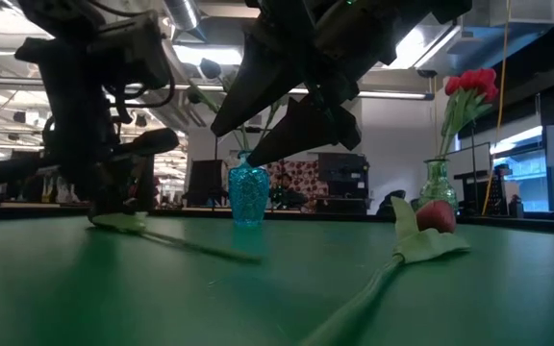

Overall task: Sort flowers into vase by color
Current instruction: Put the pink tulip into the bottom blue vase

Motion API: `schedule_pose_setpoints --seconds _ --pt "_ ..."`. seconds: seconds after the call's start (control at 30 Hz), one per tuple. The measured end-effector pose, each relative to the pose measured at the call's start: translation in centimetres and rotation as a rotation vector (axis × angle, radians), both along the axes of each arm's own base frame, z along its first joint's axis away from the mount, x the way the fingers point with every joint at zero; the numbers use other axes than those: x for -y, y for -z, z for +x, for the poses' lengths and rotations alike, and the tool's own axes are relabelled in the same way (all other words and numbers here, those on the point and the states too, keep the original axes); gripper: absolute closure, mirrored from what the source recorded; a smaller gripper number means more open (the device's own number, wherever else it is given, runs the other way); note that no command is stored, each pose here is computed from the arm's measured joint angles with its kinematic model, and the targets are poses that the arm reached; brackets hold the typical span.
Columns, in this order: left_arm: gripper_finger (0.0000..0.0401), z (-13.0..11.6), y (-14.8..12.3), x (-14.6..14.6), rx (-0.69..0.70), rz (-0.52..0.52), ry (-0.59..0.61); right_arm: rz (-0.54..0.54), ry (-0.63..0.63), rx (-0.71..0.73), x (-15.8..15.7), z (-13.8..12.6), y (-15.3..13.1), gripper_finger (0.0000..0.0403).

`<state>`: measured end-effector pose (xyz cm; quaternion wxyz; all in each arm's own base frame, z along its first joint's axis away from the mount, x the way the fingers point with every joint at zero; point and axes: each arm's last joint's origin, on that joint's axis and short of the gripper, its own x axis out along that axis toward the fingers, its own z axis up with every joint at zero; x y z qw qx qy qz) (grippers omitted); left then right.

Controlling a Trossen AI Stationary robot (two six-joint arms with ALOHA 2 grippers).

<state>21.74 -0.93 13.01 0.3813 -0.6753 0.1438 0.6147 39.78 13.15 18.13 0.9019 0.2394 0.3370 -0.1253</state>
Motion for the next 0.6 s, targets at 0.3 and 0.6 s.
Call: schedule_pose_setpoints --seconds 0.3,0.6 --pt "0.039 -0.5 -3.1 -0.5 0.143 0.171 0.072 0.007 -0.008 -0.002 0.0 0.0 0.0 0.0146" --pt "0.0391 -3.0 -9.9 0.4 0.342 0.488 0.591 0.007 -0.008 -0.003 0.0 0.0 0.0 0.0146"
